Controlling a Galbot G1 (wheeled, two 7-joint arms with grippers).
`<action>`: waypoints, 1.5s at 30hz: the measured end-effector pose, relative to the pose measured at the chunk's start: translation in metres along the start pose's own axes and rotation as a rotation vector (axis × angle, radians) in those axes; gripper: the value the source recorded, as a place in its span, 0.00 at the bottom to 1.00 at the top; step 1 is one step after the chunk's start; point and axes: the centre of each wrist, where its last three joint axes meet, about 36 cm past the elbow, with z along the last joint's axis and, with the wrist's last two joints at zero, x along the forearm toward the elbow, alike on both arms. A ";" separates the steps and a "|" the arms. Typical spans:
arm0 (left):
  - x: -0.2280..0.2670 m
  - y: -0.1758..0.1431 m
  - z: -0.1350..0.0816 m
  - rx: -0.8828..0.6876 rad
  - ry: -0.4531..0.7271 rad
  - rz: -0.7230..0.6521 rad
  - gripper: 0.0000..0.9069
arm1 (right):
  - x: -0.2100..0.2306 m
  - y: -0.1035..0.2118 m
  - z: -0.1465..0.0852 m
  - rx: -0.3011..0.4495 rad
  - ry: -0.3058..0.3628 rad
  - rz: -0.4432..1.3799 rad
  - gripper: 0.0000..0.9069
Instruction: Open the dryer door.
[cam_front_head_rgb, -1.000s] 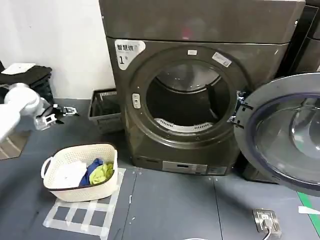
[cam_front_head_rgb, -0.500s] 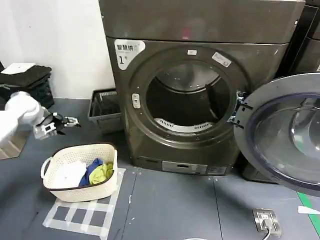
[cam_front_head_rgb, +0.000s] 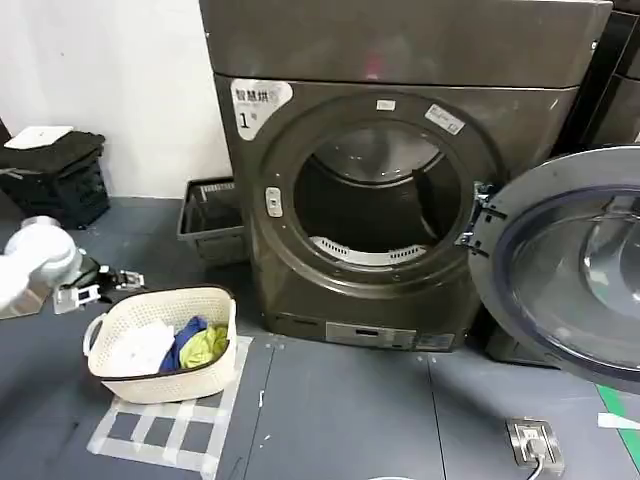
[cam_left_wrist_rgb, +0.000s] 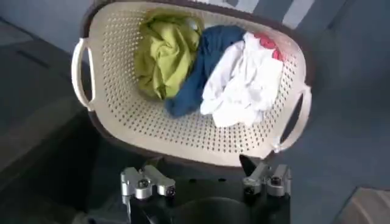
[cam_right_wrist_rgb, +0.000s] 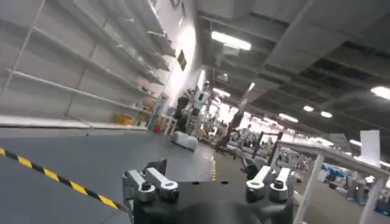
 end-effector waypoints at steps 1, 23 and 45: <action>0.000 0.000 -0.001 -0.003 -0.001 -0.001 1.00 | 0.001 0.000 0.001 -0.004 -0.006 0.001 1.00; -0.012 -0.009 -0.028 -0.013 -0.058 -0.004 1.00 | 0.008 0.004 0.009 -0.005 0.003 -0.028 1.00; -0.023 -0.008 -0.036 -0.035 -0.081 0.019 1.00 | 0.009 0.005 0.016 0.013 -0.001 -0.035 1.00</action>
